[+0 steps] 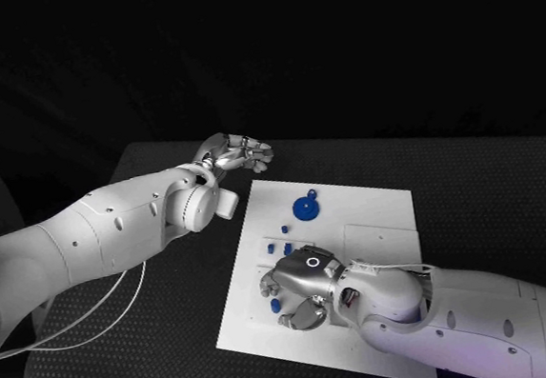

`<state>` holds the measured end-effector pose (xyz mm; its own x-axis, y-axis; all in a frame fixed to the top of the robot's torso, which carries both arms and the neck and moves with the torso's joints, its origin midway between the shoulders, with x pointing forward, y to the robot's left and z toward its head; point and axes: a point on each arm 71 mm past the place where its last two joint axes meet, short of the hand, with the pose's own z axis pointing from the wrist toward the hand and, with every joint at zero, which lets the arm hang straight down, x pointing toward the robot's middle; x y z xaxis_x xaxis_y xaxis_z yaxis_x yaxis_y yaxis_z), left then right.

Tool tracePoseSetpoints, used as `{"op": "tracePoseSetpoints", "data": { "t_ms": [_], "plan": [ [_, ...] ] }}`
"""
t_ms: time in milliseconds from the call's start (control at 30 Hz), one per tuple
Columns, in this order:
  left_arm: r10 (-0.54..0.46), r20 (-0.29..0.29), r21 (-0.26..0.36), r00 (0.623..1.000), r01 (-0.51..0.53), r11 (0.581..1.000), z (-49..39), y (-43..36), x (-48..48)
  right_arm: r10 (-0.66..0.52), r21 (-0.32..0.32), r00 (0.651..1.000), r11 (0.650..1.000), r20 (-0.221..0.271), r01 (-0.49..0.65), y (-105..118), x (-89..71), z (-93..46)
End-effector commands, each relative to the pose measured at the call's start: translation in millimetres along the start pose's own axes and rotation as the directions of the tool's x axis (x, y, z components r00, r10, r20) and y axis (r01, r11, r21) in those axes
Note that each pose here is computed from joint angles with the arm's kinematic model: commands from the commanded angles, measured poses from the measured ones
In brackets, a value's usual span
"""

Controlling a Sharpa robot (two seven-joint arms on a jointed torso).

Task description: Assemble the parts on the task board

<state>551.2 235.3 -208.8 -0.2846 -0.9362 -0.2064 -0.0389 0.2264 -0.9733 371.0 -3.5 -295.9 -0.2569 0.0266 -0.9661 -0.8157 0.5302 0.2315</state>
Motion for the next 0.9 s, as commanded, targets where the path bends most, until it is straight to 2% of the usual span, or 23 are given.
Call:
{"op": "tracePoseSetpoints", "data": {
  "t_ms": [33,233,367,433,467,533,633,733,867,900],
  "plan": [
    [-0.008,-0.012,0.008,1.0,0.008,1.0,0.2,-1.5,0.8,0.018,-0.007,0.999,1.0,0.031,-0.018,0,-2.3,-2.0],
    [-0.007,-0.01,0.007,1.0,0.007,1.0,0.3,-1.2,-0.2,0.068,-0.013,0.994,0.998,0.084,-0.067,-3,-11.7,-13.3],
    [-0.006,-0.005,0.005,1.0,0.006,1.0,0.0,-0.6,-2.4,0.155,0.011,0.98,0.987,0.122,-0.157,-16,-31.3,-23.6],
    [-0.005,-0.003,0.004,1.0,0.005,1.0,0.0,-0.2,-3.9,0.279,0.071,0.955,0.955,0.103,-0.287,-32,-40.7,-27.2],
    [-0.005,-0.002,0.002,1.0,0.005,1.0,-0.5,0.4,-5.5,0.382,0.129,0.92,0.912,0.086,-0.391,-44,-43.8,-29.5],
    [-0.004,0.003,0.001,1.0,0.004,1.0,-1.2,1.1,-8.4,0.483,0.184,0.87,0.851,0.096,-0.492,-61,-50.0,-36.5],
    [-0.009,0.009,0.003,1.0,0.009,1.0,-2.1,1.9,-12.2,0.533,0.243,0.838,0.803,0.115,-0.544,-84,-61.8,-54.4],
    [-0.023,0.016,0.001,1.0,0.023,1.0,-3.1,2.9,-16.0,0.573,0.308,0.814,0.76,0.097,-0.572,-102,-69.4,-72.3],
    [-0.028,0.016,0.004,0.999,0.028,1.0,-4.2,4.0,-19.6,0.588,0.379,0.806,0.73,0.075,-0.568,-121,-78.1,-91.3],
    [-0.029,0.017,0.003,0.999,0.029,1.0,-4.2,4.5,-20.2,0.594,0.401,0.803,0.723,0.057,-0.563,-125,-78.6,-96.6]
  ]
}}
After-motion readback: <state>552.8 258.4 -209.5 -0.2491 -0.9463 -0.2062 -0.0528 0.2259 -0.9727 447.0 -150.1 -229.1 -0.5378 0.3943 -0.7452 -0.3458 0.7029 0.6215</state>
